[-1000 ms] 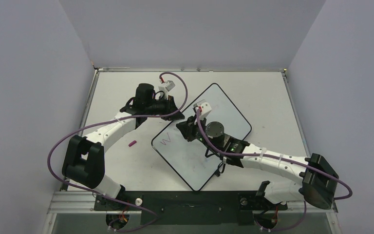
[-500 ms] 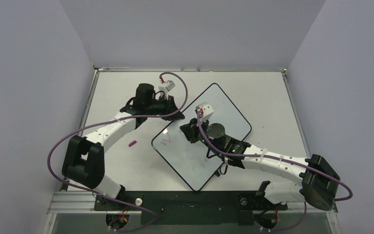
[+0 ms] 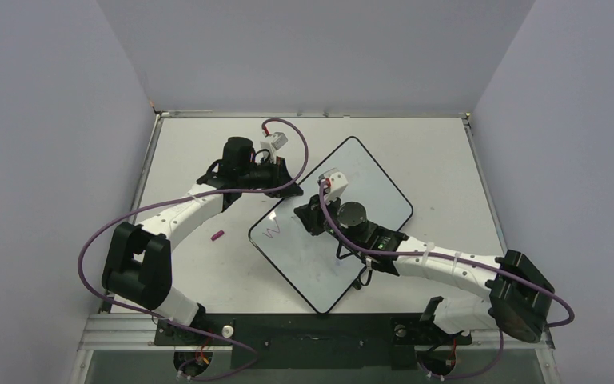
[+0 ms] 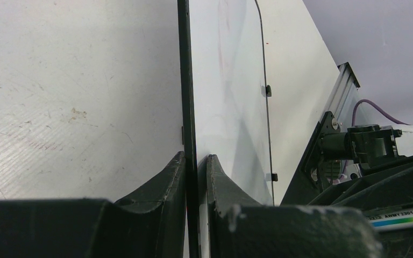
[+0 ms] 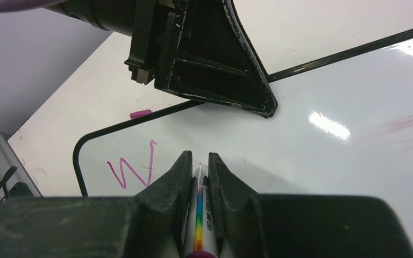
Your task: Write a sentence on the whiteboard
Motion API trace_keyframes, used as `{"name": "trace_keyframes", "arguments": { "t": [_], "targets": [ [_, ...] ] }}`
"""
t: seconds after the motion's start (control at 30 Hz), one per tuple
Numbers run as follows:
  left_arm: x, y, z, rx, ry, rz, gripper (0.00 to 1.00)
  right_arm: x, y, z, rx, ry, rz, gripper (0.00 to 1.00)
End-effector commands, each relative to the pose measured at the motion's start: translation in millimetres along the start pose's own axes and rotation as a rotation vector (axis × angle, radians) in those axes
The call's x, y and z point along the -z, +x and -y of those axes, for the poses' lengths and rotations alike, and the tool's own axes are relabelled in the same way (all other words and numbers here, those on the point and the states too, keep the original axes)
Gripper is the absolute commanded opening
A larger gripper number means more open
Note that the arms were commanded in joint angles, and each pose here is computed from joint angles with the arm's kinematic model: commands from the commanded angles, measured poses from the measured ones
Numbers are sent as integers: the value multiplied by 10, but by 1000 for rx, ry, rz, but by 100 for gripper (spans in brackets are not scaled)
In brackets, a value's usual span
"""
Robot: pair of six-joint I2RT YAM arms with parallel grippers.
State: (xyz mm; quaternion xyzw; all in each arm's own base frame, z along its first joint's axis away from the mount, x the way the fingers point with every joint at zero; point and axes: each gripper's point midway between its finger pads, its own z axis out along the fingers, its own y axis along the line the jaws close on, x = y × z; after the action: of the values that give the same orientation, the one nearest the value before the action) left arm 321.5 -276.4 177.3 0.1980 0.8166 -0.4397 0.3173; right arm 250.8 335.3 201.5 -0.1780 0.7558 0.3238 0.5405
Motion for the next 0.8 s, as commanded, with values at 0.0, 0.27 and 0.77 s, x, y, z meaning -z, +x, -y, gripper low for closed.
{"name": "trace_keyframes", "arguments": {
  "t": [0.0, 0.27, 0.77],
  "targets": [
    [33, -64, -162, -96, -88, 32, 0, -80, -255, -131, -27, -49, 71, 0],
    [29, -55, -160, -94, -87, 29, 0, -132, -281, -180, -32, -67, 73, 0],
    [34, -61, -159, -94, -87, 31, 0, -201, -156, -239, -47, -97, 43, 0]
  ]
}}
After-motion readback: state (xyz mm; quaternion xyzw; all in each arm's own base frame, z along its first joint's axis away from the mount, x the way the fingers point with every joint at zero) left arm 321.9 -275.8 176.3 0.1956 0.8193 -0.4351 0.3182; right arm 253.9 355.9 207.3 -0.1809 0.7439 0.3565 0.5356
